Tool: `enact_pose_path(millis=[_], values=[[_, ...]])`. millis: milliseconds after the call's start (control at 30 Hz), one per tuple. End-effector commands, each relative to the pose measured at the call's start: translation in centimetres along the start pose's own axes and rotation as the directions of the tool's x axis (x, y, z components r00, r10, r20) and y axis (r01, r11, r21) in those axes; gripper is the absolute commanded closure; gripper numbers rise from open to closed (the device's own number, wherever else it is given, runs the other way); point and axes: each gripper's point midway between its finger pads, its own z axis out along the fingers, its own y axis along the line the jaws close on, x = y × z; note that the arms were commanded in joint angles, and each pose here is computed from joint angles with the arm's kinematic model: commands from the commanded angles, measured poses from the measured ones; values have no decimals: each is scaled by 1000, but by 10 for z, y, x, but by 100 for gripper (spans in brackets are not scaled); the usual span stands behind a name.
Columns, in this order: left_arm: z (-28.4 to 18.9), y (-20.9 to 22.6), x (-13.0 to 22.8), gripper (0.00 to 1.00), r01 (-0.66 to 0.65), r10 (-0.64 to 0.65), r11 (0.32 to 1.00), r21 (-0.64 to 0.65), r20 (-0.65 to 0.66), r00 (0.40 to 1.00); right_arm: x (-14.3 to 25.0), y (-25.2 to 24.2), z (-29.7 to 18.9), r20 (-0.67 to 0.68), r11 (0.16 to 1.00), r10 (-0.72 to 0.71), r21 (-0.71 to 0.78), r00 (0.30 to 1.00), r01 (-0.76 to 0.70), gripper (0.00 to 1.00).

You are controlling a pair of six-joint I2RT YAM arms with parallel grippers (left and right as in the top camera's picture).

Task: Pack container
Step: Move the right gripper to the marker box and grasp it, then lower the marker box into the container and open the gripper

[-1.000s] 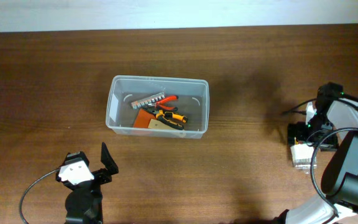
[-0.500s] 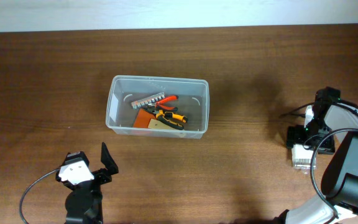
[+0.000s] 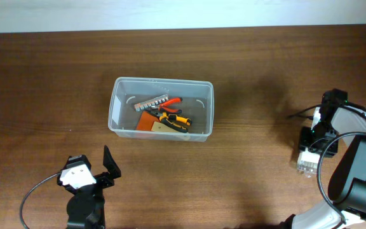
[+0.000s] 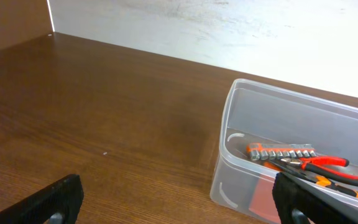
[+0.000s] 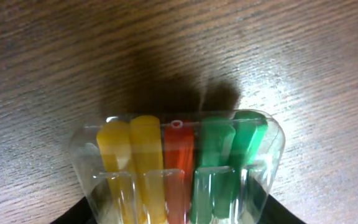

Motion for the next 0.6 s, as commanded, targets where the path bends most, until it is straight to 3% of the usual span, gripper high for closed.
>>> enact_pose_path(millis=[0, 167, 333, 433, 567], values=[[0, 0, 0, 1, -9, 9, 1000, 0, 3, 1000, 9, -3, 9, -52, 999, 22, 31, 998, -21, 50], [0, 0, 0, 1, -9, 9, 1000, 0, 3, 1000, -11, -8, -14, -13, 999, 41, 32, 999, -41, 51], [0, 0, 0, 1, -9, 9, 1000, 0, 3, 1000, -44, -13, -55, 73, 998, 47, 32, 996, -49, 63], [0, 0, 0, 1, -9, 9, 1000, 0, 3, 1000, -65, -8, -86, 140, 999, 30, 28, 990, -34, 64], [0, 0, 0, 1, -9, 9, 1000, 0, 3, 1000, -97, 41, -154, 289, 996, -89, 20, 953, 87, 64]])
